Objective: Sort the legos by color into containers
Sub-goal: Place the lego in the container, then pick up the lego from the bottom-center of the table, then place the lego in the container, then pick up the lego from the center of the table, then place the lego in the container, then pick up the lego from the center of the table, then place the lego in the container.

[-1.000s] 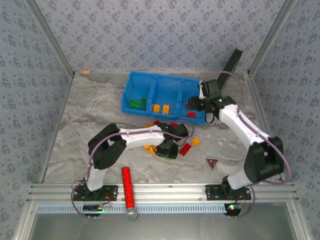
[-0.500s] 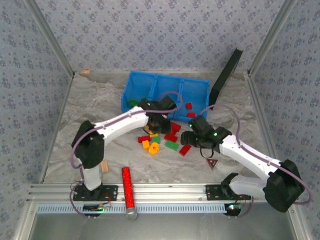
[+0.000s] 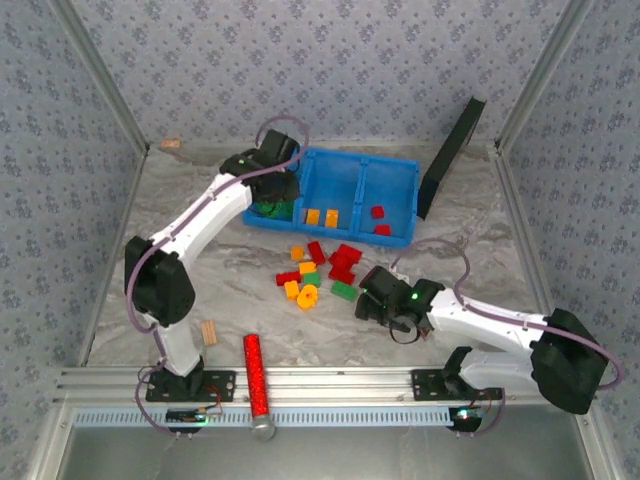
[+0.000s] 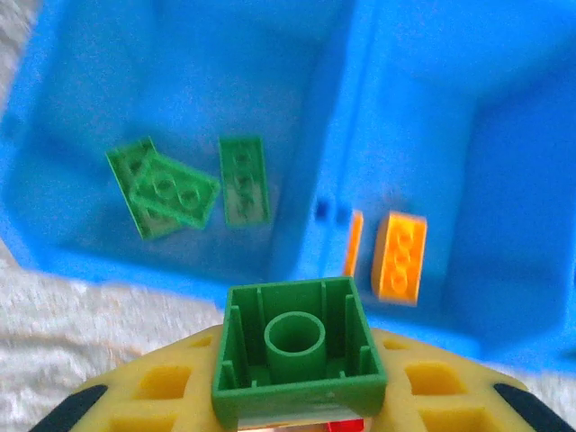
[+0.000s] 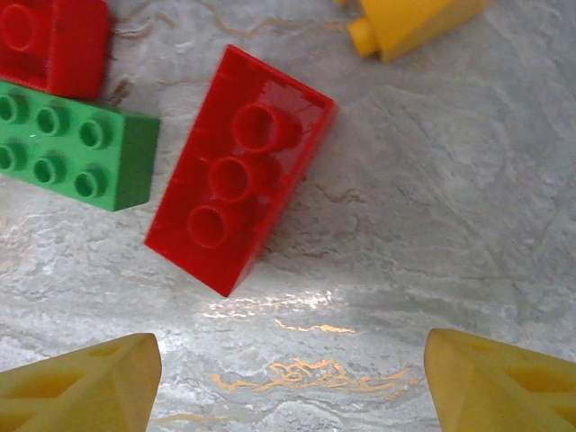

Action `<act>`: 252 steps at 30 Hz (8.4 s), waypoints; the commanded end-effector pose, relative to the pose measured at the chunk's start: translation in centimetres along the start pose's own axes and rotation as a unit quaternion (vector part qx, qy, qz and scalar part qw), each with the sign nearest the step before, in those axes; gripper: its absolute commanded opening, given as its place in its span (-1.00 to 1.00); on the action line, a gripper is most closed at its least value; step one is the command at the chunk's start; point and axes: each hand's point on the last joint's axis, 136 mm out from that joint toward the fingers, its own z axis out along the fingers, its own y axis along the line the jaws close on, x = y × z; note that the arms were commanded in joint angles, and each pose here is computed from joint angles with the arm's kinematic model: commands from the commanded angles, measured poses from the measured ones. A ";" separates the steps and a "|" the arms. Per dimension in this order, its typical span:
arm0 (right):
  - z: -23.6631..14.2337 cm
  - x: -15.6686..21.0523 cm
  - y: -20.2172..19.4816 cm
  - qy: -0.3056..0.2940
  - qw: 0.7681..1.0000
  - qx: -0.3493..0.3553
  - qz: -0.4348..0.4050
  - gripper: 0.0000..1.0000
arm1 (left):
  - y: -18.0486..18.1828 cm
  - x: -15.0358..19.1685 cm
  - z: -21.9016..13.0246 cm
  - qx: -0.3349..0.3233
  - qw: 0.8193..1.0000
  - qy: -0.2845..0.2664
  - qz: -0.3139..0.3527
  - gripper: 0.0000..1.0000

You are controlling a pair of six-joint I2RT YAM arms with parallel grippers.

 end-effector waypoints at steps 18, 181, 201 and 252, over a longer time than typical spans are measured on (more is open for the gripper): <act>-0.5 -1.6 -1.0 -0.030 0.998 -0.006 0.054 0.54 | 3.8 -4.8 15.1 -0.067 0.997 0.016 -0.042 -0.53; -1.5 -11.1 -2.6 -0.049 0.996 -0.039 -0.069 0.48 | -8.7 8.7 -2.1 0.121 0.970 0.054 0.204 0.02; 2.2 -10.6 -2.0 -0.029 0.996 -0.012 -0.083 0.46 | 2.6 -6.5 6.9 0.014 0.999 0.009 0.039 0.05; -8.8 -21.8 6.9 -0.150 0.968 -0.026 -0.200 -0.41 | -1.1 -9.9 1.8 0.131 0.991 -0.023 0.024 0.64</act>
